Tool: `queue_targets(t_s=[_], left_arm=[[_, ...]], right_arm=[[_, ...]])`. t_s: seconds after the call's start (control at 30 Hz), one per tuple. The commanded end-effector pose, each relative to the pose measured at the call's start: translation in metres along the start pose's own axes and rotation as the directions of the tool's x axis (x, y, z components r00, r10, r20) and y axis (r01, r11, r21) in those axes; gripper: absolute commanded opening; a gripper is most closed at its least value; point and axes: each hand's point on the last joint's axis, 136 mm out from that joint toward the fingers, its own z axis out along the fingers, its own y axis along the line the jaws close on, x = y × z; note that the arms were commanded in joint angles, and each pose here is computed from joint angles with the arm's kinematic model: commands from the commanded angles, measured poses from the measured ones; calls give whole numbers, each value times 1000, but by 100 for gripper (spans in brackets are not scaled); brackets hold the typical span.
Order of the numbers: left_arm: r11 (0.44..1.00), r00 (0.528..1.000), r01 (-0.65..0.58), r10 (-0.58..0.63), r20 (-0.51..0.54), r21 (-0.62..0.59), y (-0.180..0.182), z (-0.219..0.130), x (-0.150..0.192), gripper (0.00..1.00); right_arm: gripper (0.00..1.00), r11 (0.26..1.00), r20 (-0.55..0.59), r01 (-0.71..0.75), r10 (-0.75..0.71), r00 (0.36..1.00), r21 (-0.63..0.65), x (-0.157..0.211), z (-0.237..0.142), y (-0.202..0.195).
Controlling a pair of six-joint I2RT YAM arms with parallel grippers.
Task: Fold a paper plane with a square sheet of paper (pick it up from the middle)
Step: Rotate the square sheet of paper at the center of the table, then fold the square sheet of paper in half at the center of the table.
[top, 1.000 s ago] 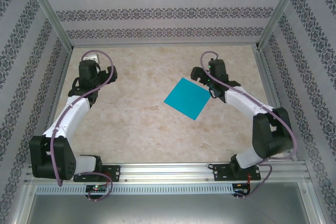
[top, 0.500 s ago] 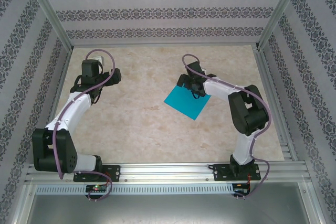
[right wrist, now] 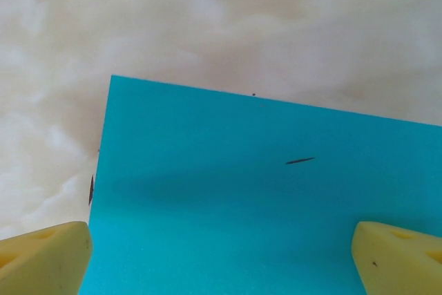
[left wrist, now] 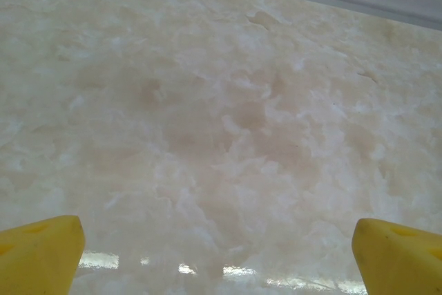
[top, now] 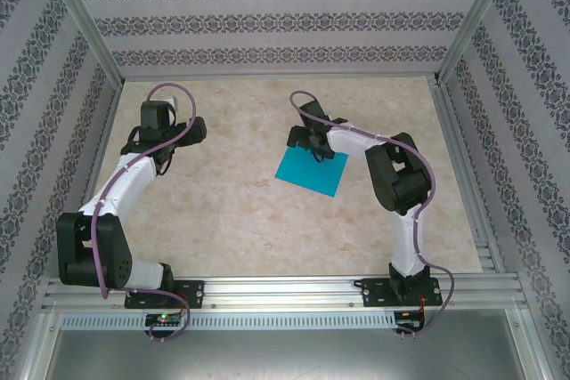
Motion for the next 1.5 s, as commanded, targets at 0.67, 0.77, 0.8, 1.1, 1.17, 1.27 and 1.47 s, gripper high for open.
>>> queue_targets(t_s=[0.67,0.77,0.8,1.1,1.17,1.27,1.47], left_arm=[[1000,999,23,-22,-29,21,-8,-1,-2,100],[1000,999,22,-21,-35,19,-8,1,-1,100],[1000,999,20,-19,-36,19,-8,1,0,100],[1000,999,23,-21,-50,22,-8,6,2,100],[1000,998,21,-20,-53,22,-8,7,3,100],[1000,998,20,-19,-55,23,-9,8,3,100],[1000,998,21,-20,-57,22,-8,8,4,100]], right_arm=[[98,917,-88,378,-370,925,127,11,-45,47],[98,912,-144,392,-374,916,119,14,-41,46],[98,913,-165,395,-375,912,107,16,-39,46],[98,916,-275,392,-356,893,88,36,-15,43],[98,917,-284,389,-352,892,85,38,-12,43],[98,914,-306,395,-350,885,97,44,-6,39],[98,909,-367,402,-339,866,108,64,9,24]])
